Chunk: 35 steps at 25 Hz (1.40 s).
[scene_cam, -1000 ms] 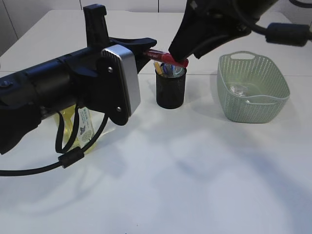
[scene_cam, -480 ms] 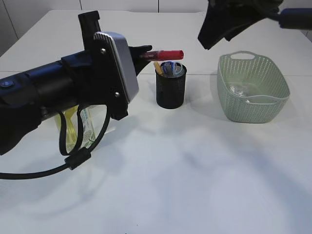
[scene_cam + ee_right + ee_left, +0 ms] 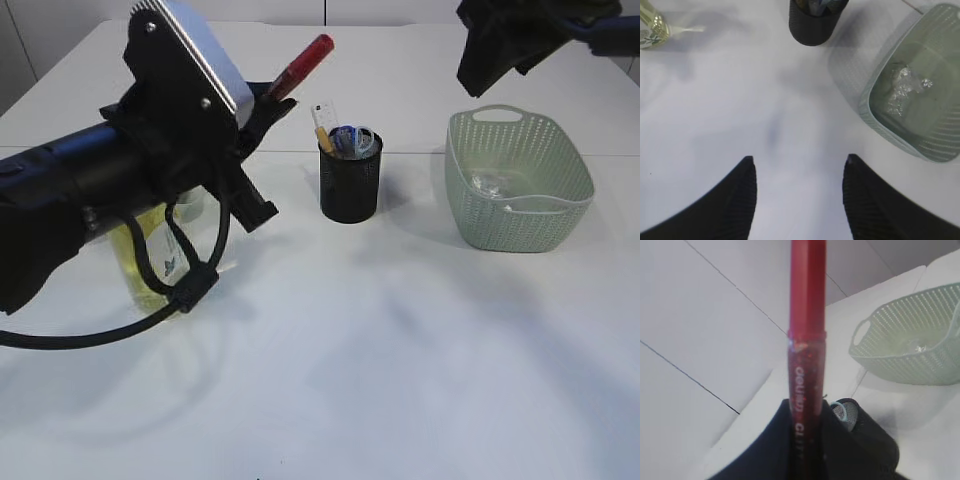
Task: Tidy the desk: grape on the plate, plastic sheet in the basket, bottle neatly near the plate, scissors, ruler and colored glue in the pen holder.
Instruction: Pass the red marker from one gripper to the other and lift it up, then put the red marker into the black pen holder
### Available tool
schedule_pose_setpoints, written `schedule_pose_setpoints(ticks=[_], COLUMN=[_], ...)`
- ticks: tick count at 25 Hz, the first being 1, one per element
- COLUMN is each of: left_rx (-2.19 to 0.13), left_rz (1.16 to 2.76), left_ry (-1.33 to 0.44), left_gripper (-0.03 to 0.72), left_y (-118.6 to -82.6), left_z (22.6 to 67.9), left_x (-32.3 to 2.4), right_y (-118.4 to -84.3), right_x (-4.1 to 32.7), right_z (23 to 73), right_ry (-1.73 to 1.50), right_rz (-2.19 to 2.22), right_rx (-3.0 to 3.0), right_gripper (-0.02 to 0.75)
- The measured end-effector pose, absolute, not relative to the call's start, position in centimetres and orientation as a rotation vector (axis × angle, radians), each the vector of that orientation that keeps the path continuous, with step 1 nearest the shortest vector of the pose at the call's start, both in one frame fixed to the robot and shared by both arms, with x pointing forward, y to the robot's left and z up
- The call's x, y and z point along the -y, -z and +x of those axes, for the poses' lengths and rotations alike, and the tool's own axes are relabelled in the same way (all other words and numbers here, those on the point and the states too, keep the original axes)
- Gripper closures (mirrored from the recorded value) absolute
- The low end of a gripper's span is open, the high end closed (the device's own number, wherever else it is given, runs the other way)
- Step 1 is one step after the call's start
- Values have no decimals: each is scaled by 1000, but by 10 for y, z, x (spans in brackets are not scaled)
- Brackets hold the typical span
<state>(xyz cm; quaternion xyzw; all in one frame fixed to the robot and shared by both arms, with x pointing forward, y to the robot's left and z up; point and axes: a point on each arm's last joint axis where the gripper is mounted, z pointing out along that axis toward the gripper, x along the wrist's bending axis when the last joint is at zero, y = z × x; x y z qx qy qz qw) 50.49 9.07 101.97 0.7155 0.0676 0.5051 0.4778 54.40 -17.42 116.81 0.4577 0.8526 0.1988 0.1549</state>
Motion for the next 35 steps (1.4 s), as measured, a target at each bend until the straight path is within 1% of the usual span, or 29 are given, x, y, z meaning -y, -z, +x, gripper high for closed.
schedule_pose_setpoints(ticks=[6,12,14,18,22,27,32,35], left_rx=[-427,-623,-649,-683,-693,-677,-667,-668], left_rz=[1653,1558,1543,1527,1518,1475,1446,1444], left_ry=[-1032,-877,-852,-832,-821,-828,-833,-828], left_gripper=[620,620,620,620,620,620,620,620], left_y=[-1020,-1019,-1019,-1021,-1035,-1054,-1059,-1060], left_z=[506,507,507,509,517,531,556,573], left_x=[-92,-94,-94,-94,-88,-76,-56,-43], right_y=[-1165,-1137,-1124,-1098,-1075,-1062,-1046,-1044], right_x=[180,187,188,190,195,202,216,225], right_z=[546,546,544,538,531,515,498,495], right_ry=[-495,-340,-292,-193,-103,-100,-94,-101], right_rz=[1352,1393,1423,1478,1545,1570,1608,1644], right_rx=[-2389,-2409,-2431,-2475,-2493,-2482,-2437,-2398], right_gripper=[301,303,321,344,345,347,348,349])
